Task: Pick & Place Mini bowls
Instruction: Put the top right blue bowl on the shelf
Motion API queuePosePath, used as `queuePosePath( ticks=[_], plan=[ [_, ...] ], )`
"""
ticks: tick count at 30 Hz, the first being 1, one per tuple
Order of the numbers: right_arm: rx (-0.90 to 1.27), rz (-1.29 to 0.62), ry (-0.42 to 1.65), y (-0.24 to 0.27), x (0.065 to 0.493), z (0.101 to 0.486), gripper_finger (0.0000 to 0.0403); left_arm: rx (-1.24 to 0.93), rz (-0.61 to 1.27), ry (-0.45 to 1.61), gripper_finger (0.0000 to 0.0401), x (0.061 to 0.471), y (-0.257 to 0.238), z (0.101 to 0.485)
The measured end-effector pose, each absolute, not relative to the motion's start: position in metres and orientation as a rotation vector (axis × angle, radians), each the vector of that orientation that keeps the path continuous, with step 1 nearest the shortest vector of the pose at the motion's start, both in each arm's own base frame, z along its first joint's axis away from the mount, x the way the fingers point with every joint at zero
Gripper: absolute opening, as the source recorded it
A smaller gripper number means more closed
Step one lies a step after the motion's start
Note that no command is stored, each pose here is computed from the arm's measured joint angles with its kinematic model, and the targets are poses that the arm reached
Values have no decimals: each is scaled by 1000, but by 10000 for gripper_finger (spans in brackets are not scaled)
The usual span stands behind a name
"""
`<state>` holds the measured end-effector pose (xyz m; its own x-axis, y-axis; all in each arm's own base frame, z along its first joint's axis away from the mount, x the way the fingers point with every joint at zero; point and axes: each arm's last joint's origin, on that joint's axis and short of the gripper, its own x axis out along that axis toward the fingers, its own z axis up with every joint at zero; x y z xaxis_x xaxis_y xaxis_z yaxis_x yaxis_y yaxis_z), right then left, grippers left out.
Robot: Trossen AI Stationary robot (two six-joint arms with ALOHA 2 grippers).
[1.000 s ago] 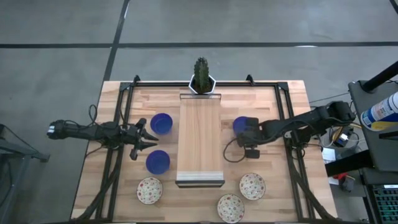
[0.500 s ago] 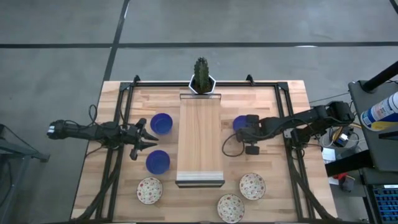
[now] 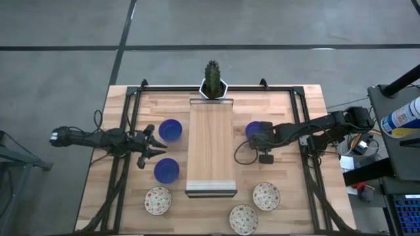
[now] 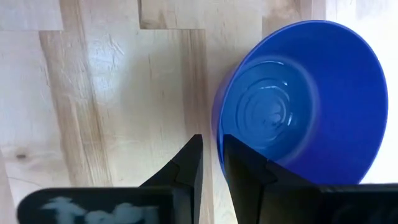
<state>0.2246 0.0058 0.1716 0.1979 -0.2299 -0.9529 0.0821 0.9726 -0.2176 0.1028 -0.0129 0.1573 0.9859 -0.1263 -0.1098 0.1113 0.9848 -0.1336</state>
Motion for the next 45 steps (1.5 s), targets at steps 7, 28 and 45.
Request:
queuePosePath(
  ticks=[7,28,45],
  plan=[
    [-114,-224,1340,4,224,166,54,-127,-120,119,103,103,-13,157],
    [-73,-337,1352,4,238,222,9,-128,-119,118,103,103,-13,157],
    [-220,-282,1122,6,274,336,8,-128,-120,118,103,103,-13,157]
  ],
)
